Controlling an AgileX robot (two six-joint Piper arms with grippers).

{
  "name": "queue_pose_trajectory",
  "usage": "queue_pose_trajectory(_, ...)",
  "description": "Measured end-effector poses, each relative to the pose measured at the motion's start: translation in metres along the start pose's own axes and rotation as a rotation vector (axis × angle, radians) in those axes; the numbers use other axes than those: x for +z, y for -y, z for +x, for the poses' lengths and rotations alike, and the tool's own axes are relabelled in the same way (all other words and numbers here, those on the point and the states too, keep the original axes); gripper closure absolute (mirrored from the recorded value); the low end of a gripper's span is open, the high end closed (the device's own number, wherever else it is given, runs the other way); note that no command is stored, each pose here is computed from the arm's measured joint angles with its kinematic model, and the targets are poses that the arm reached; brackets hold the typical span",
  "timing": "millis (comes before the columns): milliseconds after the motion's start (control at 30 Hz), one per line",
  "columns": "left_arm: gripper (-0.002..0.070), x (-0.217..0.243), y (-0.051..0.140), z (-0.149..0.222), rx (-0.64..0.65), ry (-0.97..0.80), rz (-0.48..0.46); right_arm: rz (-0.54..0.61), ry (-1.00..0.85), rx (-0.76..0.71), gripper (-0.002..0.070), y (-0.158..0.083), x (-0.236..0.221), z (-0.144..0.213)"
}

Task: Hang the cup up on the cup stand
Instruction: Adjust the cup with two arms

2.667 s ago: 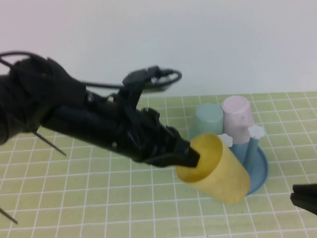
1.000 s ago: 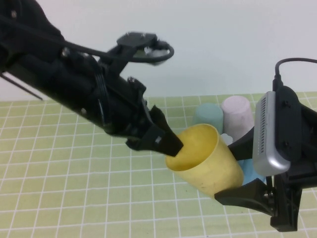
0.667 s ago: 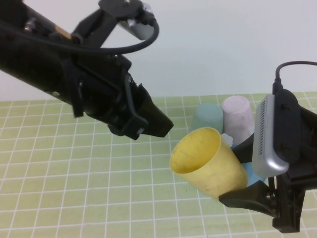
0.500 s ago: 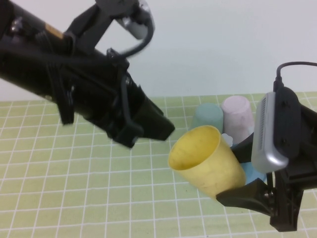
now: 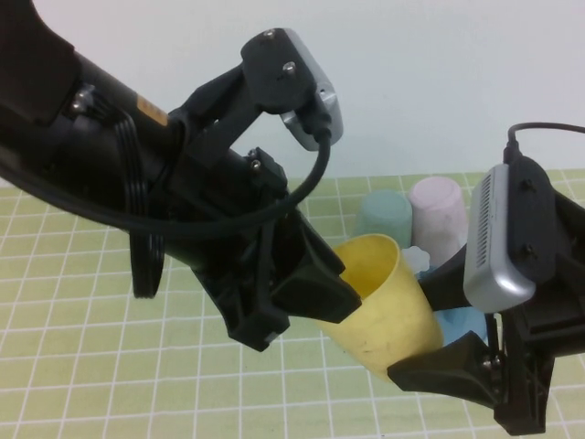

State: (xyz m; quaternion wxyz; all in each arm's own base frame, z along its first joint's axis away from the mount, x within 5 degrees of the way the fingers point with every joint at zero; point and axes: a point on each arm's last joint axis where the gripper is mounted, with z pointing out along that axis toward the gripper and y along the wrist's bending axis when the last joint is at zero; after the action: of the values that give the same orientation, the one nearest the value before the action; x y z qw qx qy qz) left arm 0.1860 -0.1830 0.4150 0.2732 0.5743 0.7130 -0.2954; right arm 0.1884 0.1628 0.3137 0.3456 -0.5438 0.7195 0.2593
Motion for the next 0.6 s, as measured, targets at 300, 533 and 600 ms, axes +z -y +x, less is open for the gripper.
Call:
queue_pose_trajectory(300,0.0424,0.003,-0.002,0.000,-0.002,-0.005,0.009,-0.022,0.074,-0.022,0.0174,-0.002,0.000,-0.007)
queue_pose_trajectory(533,0.0422,0.011,-0.008,0.001,-0.012,-0.018,0.028,-0.020,0.101,-0.016,0.0174,-0.001,0.001,-0.009)
queue_pose_trajectory(600,0.0422,0.014,-0.010,0.001,-0.019,-0.022,0.034,-0.016,0.104,-0.015,0.0175,-0.001,0.001,-0.009)
